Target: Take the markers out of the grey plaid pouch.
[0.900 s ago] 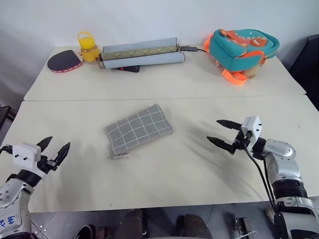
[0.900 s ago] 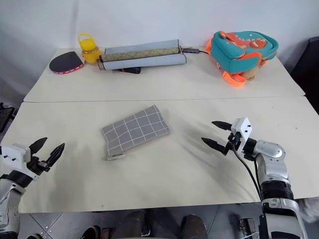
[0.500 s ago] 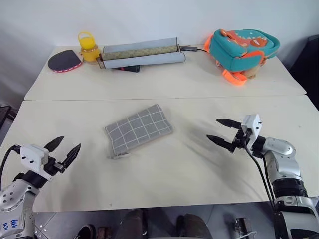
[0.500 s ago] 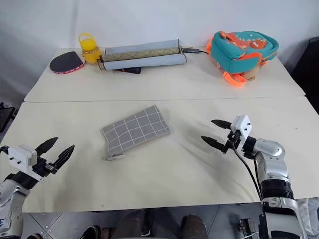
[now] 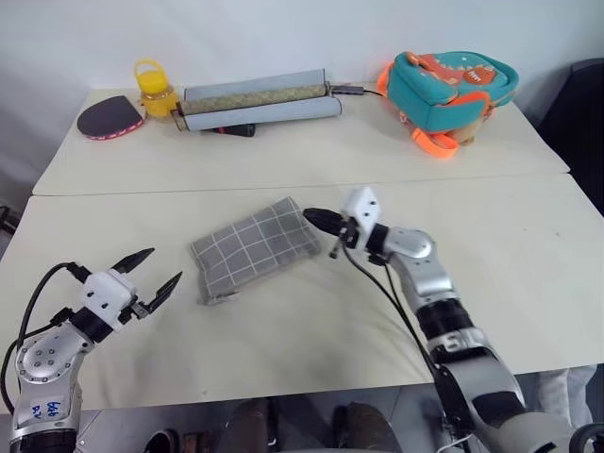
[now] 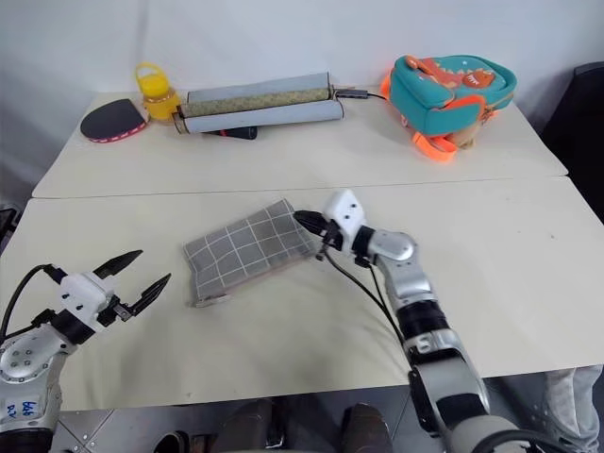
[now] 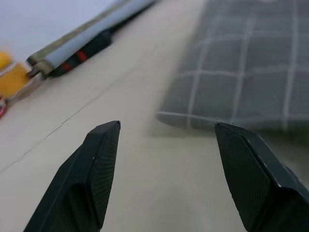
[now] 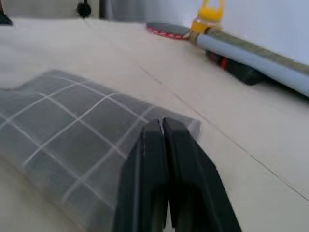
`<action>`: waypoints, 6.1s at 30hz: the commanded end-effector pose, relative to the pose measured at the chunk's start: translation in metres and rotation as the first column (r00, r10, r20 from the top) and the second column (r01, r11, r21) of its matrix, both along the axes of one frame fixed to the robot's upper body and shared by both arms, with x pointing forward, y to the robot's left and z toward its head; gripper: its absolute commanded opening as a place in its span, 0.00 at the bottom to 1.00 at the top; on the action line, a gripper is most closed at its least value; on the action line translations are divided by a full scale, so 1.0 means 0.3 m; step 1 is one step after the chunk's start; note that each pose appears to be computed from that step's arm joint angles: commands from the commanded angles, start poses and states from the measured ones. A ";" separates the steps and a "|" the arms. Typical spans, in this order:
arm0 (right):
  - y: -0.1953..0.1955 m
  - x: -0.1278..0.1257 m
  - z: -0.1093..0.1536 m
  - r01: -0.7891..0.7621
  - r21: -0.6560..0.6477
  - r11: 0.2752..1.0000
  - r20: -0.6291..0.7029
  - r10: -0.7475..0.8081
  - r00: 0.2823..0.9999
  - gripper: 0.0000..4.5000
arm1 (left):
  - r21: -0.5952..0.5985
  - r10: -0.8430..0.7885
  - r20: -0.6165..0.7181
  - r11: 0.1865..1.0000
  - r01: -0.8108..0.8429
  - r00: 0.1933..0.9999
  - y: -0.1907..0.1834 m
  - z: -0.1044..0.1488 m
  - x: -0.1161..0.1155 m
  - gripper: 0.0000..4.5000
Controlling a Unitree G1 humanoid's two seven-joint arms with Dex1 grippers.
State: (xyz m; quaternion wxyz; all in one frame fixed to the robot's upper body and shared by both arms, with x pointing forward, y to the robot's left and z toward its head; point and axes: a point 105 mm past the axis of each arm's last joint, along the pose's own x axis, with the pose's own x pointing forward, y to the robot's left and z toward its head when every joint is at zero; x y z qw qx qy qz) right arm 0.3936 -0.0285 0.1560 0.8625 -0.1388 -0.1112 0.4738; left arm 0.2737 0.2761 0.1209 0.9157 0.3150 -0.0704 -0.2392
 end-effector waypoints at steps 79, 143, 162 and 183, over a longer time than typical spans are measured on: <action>-0.039 -0.244 -0.132 -0.156 -0.005 0.988 -0.414 0.140 0.899 0.01 | 0.140 -0.204 0.112 0.972 0.188 0.972 -0.385 0.046 0.186 0.00; -0.036 -0.167 0.038 -0.020 -0.480 0.877 0.295 0.183 0.938 0.01 | -0.233 -0.253 -0.006 0.941 0.245 0.967 -0.393 0.103 0.184 0.00; -0.091 -0.089 0.057 0.166 -0.624 0.763 0.459 0.186 0.869 0.59 | -0.433 -0.326 -0.085 0.863 0.259 0.942 -0.493 0.157 0.169 0.00; -0.146 -0.218 0.170 -0.194 -0.749 0.634 0.060 0.356 0.933 0.64 | -0.827 -0.650 -0.331 0.549 0.121 0.685 -0.572 0.096 0.076 0.00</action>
